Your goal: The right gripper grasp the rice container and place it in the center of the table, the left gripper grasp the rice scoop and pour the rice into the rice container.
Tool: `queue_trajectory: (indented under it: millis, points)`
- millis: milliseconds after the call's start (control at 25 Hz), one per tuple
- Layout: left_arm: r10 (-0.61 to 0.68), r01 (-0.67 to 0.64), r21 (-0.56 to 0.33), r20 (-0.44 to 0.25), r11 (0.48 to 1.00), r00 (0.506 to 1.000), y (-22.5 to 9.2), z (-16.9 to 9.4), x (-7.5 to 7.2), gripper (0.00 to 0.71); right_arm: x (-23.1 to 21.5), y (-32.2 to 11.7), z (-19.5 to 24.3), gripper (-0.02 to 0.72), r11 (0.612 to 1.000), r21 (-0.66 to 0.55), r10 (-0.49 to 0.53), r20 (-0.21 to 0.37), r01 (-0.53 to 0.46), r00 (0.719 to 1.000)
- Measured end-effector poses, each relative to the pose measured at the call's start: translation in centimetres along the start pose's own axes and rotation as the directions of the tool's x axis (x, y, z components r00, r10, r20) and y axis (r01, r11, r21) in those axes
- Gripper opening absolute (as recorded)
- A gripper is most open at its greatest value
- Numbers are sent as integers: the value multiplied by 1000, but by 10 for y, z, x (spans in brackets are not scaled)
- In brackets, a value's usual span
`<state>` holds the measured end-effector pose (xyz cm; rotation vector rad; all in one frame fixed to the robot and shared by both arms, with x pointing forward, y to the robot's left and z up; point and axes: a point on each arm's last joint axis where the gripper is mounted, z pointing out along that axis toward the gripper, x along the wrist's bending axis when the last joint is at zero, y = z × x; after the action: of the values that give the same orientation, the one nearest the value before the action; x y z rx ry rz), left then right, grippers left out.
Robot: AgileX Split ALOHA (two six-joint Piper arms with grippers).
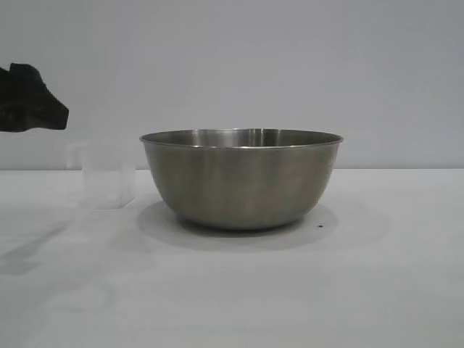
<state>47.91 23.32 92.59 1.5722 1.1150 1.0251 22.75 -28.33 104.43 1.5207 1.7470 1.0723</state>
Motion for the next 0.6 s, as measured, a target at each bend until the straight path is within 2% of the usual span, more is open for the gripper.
queue_trajectory:
  millis: [280,480,600]
  points:
    - [-43,41,78,17,996,999,21,-22,3,531,0,0,0,356,1000,0,0,0,0,1000]
    - [-81,72,184,44,980,996,38,-39,3,531,0,0,0,356,1000,0,0,0,0,1000]
    - [-91,76,217,61,973,994,56,-47,4,531,0,0,0,356,1000,0,0,0,0,1000]
